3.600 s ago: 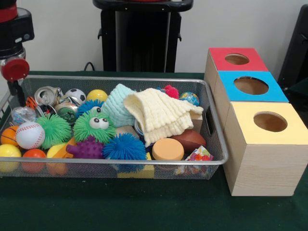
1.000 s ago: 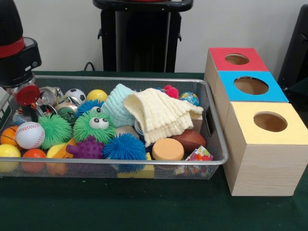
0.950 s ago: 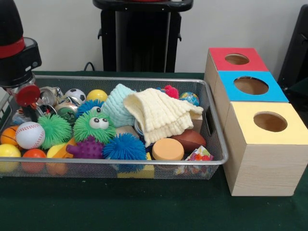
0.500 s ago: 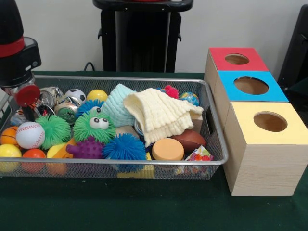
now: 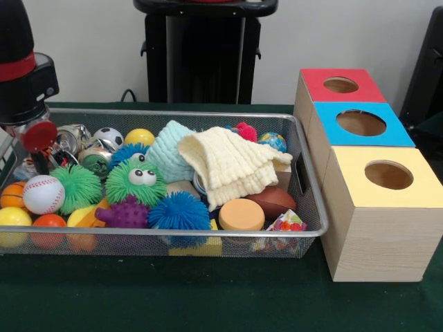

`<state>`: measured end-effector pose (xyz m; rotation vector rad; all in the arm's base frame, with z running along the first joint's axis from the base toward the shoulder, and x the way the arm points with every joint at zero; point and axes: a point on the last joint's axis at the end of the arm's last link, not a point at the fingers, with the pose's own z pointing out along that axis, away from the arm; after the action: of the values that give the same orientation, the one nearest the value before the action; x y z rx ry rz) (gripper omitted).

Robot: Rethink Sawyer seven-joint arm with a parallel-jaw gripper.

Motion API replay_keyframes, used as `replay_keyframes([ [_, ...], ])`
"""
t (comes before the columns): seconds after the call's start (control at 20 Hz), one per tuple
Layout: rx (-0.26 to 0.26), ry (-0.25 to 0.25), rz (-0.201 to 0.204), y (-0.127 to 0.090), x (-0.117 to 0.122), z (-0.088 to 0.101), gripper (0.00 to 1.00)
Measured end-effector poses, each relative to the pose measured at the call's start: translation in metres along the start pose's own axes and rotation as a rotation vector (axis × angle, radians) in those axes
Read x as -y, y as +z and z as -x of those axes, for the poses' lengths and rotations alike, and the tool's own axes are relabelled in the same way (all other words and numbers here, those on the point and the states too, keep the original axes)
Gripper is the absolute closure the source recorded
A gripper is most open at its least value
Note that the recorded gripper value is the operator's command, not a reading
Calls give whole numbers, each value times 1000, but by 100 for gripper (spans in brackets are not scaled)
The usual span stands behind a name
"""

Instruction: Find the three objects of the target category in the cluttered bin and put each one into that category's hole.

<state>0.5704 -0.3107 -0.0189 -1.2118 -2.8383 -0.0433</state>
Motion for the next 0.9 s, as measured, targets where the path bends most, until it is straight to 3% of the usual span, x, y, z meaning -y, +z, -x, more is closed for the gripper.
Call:
replay_keyframes([
  [0.9, 8, 12, 10, -12, 6, 6, 100],
])
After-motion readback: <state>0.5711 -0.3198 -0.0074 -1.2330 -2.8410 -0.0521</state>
